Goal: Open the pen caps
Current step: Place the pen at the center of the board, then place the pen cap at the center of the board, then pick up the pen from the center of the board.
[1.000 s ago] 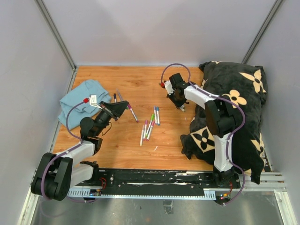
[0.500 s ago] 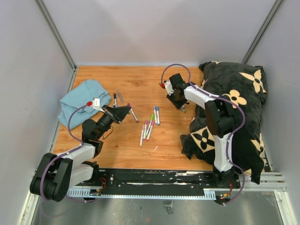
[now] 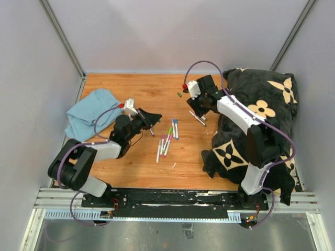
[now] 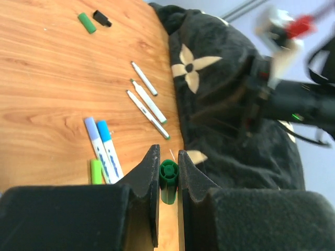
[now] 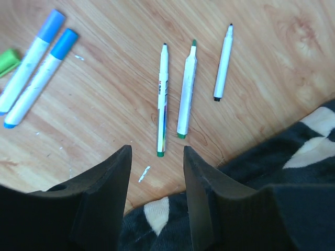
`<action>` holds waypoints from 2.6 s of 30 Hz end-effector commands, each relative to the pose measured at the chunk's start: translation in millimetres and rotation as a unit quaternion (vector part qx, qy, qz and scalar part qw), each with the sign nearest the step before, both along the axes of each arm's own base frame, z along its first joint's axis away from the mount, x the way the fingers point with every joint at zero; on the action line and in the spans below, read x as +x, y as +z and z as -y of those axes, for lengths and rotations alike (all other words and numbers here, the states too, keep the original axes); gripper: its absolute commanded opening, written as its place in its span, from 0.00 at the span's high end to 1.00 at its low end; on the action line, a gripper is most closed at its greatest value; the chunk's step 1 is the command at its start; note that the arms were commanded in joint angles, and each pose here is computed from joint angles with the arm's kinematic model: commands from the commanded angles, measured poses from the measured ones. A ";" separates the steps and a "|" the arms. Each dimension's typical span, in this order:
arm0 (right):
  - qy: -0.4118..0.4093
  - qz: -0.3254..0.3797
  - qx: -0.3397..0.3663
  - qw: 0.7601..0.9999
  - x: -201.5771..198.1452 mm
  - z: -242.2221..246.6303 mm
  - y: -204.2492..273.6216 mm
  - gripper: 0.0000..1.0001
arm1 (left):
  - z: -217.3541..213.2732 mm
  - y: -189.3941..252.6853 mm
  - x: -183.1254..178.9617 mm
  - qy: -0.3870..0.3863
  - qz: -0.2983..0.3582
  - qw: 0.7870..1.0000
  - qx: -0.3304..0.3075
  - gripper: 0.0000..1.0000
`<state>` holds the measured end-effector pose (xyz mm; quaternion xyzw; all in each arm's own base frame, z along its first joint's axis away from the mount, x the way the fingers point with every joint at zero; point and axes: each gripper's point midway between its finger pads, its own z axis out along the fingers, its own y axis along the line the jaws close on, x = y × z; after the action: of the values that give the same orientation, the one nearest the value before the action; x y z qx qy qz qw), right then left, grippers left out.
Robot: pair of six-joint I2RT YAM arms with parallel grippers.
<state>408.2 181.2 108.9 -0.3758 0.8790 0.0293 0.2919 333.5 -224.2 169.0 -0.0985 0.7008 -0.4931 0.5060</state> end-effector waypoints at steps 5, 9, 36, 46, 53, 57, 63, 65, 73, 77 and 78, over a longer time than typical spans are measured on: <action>0.045 0.014 0.055 0.997 -19.4 -9.6 33.4 0.52 | 32.0 -71.8 76.6 0.115 -0.204 0.964 0.128 1.00; 0.049 0.022 0.066 0.996 -21.3 -10.6 43.2 0.51 | 52.5 -87.8 118.5 0.131 -0.252 0.941 0.182 1.00; 0.037 0.024 0.097 0.994 -18.6 4.7 54.8 0.50 | 100.7 -137.6 219.8 0.146 -0.301 0.912 0.238 0.65; 0.047 0.019 0.126 0.991 -22.8 4.6 60.1 0.50 | 104.5 -87.3 221.9 0.123 -0.256 0.929 0.235 0.55; 0.084 0.033 0.176 0.980 -39.4 -6.9 81.9 0.50 | 90.0 19.6 196.2 0.109 -0.148 0.957 0.224 0.54; 0.110 0.050 0.206 0.971 -53.9 -13.4 102.9 0.50 | 76.1 67.7 147.7 0.059 -0.048 0.972 0.224 0.53; 0.130 0.122 0.226 0.958 -75.4 -9.3 146.9 0.50 | 36.4 71.7 46.9 0.009 0.081 0.975 0.207 0.27; 0.132 0.151 0.229 0.952 -82.2 -5.8 158.2 0.50 | 22.1 66.9 23.7 0.014 0.104 0.975 0.196 0.18; 0.169 0.173 0.259 0.935 -114.4 -8.5 171.0 0.50 | 7.8 43.7 -40.9 -0.037 0.136 0.977 0.163 0.01; 0.185 0.150 0.274 0.932 -126.3 -12.1 148.2 0.50 | 8.9 33.3 -58.1 -0.063 0.119 0.980 0.148 0.01; 0.185 0.147 0.274 0.932 -127.4 -11.5 141.9 0.50 | 7.8 31.7 -60.3 -0.062 0.113 0.981 0.143 0.01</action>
<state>288.7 194.2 270.3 -0.4313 0.7038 0.2440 0.5090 286.4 -225.7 180.4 0.0625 0.7391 -0.3831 0.5505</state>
